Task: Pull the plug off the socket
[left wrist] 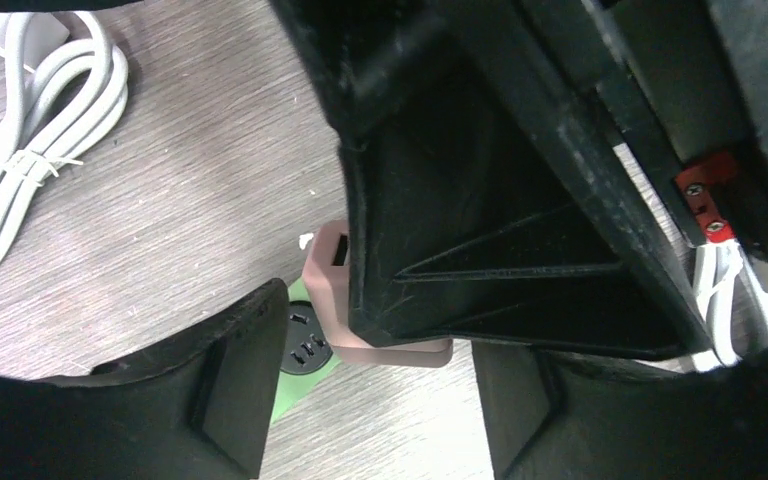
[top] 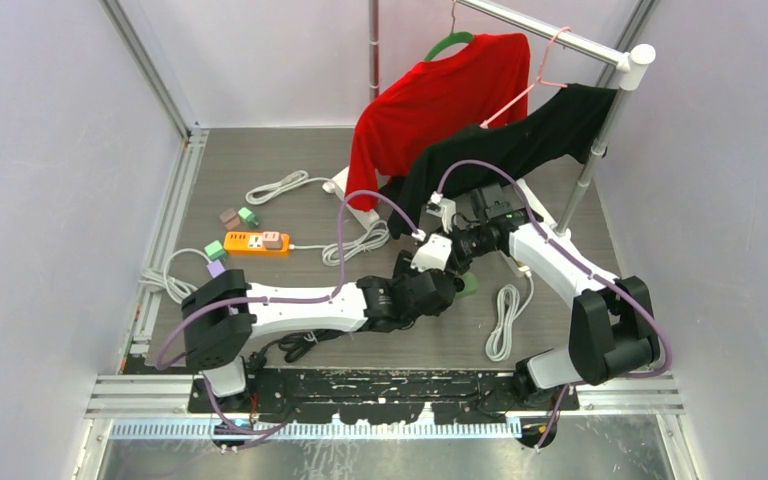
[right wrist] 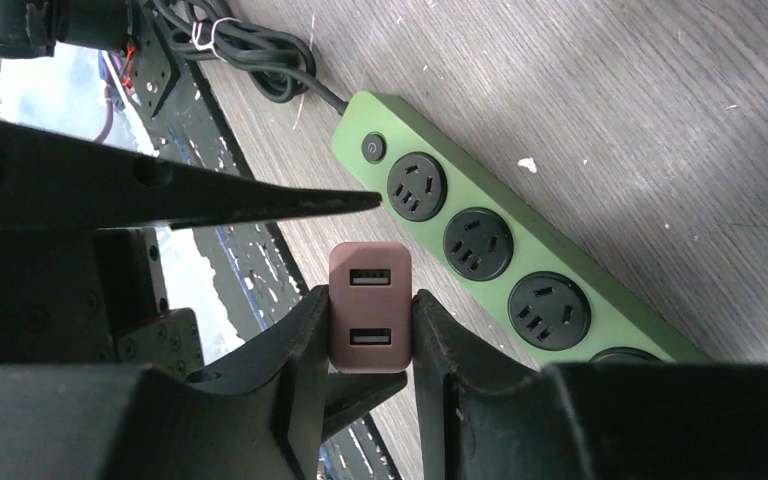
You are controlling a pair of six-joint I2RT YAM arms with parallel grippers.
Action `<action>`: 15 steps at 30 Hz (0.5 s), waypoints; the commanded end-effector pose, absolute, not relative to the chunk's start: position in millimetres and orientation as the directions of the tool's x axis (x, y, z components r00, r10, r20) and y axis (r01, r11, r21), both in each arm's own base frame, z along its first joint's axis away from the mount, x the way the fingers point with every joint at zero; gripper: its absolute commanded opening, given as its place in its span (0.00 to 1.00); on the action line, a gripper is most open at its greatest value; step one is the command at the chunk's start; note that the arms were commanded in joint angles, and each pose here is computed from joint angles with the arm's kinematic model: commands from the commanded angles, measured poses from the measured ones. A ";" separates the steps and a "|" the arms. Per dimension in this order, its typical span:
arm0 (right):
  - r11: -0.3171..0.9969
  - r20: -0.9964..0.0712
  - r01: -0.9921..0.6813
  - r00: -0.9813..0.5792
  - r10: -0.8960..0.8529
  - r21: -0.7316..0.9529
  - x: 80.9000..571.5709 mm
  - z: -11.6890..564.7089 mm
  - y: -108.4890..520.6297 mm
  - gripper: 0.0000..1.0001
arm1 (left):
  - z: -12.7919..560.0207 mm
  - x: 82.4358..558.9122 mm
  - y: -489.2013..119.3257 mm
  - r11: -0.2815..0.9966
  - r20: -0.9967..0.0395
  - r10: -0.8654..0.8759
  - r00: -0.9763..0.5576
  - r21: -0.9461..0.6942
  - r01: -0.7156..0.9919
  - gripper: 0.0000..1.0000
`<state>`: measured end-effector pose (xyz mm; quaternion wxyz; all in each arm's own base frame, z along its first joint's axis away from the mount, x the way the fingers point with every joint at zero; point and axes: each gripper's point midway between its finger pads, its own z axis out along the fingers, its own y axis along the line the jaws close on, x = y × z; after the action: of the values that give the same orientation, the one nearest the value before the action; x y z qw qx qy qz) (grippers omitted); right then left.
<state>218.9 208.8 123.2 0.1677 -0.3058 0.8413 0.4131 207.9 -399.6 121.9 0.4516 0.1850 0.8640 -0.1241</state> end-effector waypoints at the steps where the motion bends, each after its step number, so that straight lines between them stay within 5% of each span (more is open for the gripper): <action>1: 0.420 -0.585 -0.687 -0.726 -0.361 0.593 223.8 145.2 216.1 0.10 | 134.9 221.5 -403.5 0.929 -0.857 0.159 -0.490 -0.039 0.369 0.64; 5: 0.414 -0.585 -0.690 -0.723 -0.366 0.594 222.8 145.1 216.1 0.13 | 135.7 221.0 -406.8 0.920 -0.854 0.162 -0.495 -0.051 0.389 0.40; 9: 0.413 -0.585 -0.696 -0.717 -0.379 0.587 222.3 143.3 214.7 0.28 | 137.7 217.5 -407.2 0.904 -0.853 0.158 -0.497 -0.077 0.420 0.04; 15: 0.414 -0.613 -0.735 -0.677 -0.407 0.537 225.1 146.3 210.6 0.64 | 124.7 211.6 -379.2 0.898 -0.838 0.209 -0.504 -0.039 0.438 0.00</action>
<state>221.3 206.6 127.1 0.1744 -0.3201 0.8355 0.4111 206.4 -394.2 106.6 0.4437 0.2022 0.8662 -0.1096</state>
